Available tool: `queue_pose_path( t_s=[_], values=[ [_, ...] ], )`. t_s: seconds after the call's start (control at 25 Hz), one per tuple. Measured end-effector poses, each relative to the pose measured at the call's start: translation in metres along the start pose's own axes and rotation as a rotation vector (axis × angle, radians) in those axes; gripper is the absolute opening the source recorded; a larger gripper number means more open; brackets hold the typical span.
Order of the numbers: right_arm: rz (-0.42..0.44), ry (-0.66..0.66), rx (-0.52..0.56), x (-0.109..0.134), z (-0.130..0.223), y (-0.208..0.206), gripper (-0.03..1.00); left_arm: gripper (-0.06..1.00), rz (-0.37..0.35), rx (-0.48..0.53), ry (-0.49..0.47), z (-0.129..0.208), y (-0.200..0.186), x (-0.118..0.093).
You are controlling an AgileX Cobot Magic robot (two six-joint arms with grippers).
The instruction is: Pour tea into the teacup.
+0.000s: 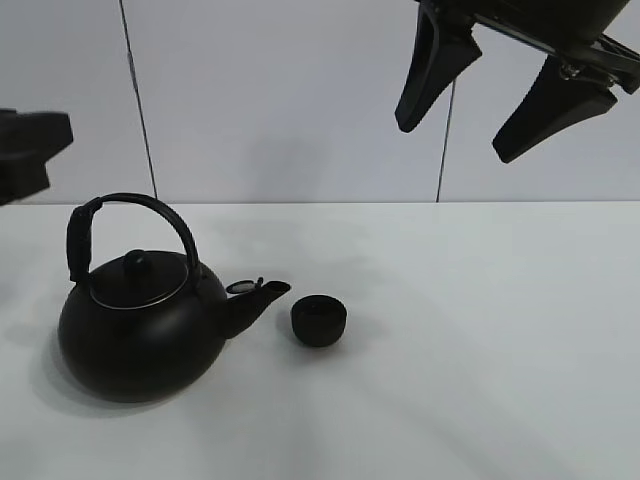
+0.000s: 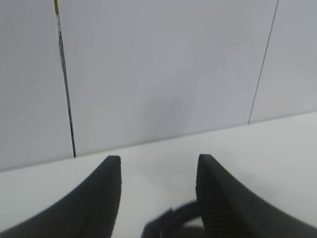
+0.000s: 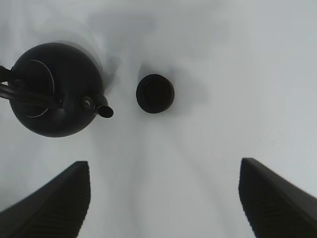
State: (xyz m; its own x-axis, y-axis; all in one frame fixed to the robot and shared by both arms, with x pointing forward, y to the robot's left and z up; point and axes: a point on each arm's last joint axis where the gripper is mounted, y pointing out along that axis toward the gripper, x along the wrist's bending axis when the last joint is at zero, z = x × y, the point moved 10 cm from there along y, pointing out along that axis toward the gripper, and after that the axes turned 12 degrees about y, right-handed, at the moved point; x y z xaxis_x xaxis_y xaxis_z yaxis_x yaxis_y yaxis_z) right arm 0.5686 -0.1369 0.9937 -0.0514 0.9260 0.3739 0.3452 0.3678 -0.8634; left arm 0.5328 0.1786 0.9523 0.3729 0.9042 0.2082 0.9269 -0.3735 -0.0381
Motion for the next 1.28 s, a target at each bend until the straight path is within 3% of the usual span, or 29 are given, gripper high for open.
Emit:
queue_pose_path(
  t_s=[0.16,0.48,0.68,0.92,1.12,1.28],
  values=[
    [0.0,0.0,-0.002,0.0,0.0,0.0,0.57,0.35,0.0,-0.009,-0.004,-0.02,0.026,0.003],
    [-0.001,0.0,-0.003,0.0,0.0,0.0,0.57,0.35,0.11,0.316,-0.062,-0.013,0.067,-0.01],
    [-0.003,0.0,-0.014,0.001,-0.003,0.0,0.57,0.35,0.094,0.471,-0.149,-0.036,0.084,-0.002],
    [-0.003,0.0,-0.014,0.001,-0.003,0.0,0.57,0.35,0.075,0.654,-0.277,-0.067,0.082,0.004],
    [-0.003,0.0,-0.014,0.001,-0.003,0.0,0.57,0.35,0.139,0.733,-0.362,-0.086,0.074,-0.008],
    [-0.004,0.001,-0.013,0.001,-0.003,0.0,0.57,0.35,0.189,0.823,-0.431,-0.074,0.07,-0.025]
  ],
)
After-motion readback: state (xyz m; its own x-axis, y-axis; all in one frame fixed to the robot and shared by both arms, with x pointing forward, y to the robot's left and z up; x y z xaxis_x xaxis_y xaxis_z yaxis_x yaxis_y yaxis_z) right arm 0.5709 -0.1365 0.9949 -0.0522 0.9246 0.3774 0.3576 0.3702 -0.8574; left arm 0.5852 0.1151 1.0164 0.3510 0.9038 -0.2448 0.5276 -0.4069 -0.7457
